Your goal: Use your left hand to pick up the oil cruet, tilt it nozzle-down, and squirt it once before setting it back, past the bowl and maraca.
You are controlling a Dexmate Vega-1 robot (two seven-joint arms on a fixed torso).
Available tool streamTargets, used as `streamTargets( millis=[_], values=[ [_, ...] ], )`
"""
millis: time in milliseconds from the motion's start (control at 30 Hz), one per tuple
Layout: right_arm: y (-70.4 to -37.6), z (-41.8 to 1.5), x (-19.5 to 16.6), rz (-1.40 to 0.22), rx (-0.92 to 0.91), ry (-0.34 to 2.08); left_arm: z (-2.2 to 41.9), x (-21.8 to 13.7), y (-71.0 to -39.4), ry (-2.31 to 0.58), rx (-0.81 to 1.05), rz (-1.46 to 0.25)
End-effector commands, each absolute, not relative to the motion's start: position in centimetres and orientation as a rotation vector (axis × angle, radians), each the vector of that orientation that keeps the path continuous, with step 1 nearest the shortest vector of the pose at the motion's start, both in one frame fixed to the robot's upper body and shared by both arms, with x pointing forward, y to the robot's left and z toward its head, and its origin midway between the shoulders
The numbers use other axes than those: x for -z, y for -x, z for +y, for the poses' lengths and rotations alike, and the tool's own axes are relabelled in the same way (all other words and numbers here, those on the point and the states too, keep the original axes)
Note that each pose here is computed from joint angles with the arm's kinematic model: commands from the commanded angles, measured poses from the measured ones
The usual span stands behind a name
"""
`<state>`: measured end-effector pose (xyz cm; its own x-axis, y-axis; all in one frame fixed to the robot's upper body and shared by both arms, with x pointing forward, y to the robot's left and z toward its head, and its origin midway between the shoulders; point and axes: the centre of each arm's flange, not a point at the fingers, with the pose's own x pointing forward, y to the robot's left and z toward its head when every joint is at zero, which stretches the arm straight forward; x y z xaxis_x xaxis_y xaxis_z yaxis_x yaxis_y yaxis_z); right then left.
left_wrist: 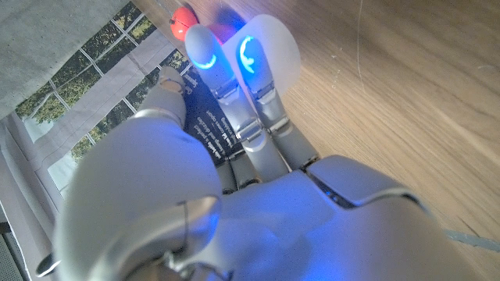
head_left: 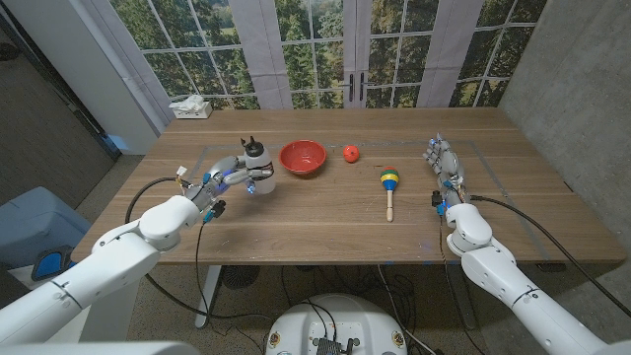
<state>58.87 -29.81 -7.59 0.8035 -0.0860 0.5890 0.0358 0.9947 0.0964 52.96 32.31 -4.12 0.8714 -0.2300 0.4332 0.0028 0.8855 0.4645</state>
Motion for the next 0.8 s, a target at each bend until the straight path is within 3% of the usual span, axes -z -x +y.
streamTargets(
  millis=[33,800],
  values=[
    [-58.6,-29.2,6.9,-0.652,0.035,-0.053,33.4,3.1,-54.2,-0.45,0.059,-0.51],
    [-58.9,-28.8,6.8,-0.644,-0.007,-0.035,34.0,-0.7,-56.9,-0.488,0.02,-0.484]
  ],
)
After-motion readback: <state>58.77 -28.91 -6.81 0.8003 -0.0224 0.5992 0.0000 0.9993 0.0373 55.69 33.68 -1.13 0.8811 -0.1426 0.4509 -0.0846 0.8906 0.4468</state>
